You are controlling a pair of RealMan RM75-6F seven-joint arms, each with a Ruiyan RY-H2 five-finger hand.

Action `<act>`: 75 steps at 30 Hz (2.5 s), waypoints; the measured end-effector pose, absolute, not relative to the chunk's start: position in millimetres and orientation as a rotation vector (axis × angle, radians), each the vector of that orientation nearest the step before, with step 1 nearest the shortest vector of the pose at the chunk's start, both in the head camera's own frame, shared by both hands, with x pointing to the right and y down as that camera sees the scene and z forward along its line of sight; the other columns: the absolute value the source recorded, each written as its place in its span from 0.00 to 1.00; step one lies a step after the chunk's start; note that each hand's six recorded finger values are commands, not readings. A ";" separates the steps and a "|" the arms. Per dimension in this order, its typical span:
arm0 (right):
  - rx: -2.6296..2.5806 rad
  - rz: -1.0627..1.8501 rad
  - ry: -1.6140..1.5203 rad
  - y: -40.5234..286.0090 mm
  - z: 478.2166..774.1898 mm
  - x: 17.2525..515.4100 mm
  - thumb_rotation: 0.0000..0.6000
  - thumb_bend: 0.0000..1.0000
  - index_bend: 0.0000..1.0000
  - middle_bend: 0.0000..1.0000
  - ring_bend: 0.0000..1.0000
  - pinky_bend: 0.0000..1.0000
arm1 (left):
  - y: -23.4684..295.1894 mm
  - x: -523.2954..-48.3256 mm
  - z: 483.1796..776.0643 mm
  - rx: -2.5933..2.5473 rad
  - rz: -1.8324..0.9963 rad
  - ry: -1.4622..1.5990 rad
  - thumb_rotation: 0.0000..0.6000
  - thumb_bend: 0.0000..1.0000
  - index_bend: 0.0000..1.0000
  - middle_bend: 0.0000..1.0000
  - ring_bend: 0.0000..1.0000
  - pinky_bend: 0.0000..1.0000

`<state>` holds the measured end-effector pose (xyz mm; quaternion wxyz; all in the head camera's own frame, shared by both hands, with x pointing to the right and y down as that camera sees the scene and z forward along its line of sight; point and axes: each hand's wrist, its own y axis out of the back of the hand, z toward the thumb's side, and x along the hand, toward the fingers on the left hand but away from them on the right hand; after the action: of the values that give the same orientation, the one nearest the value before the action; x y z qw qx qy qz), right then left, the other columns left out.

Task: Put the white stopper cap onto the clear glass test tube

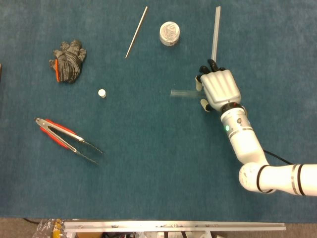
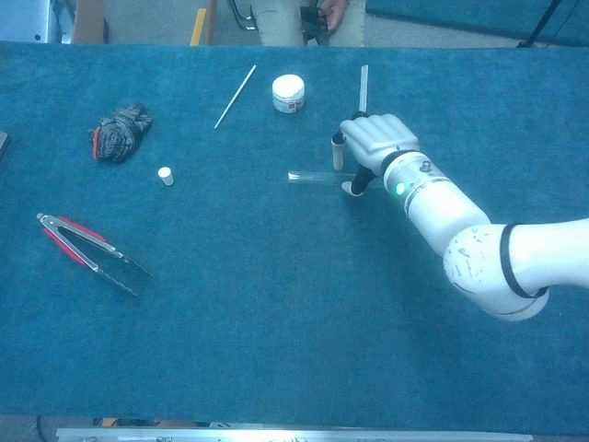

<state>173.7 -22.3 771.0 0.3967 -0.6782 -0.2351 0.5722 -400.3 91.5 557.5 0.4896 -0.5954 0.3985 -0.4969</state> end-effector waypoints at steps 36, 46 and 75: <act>-1.700 1.487 -0.599 -27.3 786.6 168.6 1.00 0.33 0.59 0.29 0.11 0.32 | 88.6 -405.6 568.3 -1.467 -1.220 0.973 1.00 0.35 0.26 0.18 0.09 0.09; -1.781 1.404 -0.702 -39.8 745.0 176.2 1.00 0.34 0.60 0.30 0.11 0.32 | 75.8 -396.8 571.7 -1.531 -1.193 0.959 1.00 0.35 0.27 0.19 0.09 0.09; -1.828 1.309 -0.903 -65.2 624.7 252.6 1.00 0.34 0.60 0.30 0.11 0.32 | 25.1 -272.0 640.3 -1.862 -1.030 0.836 1.00 0.37 0.40 0.19 0.06 0.09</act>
<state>252.6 -65.2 624.7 0.3518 -0.7064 -0.3489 0.5056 -272.0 25.1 640.3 0.4146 -0.7412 0.3328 -0.4099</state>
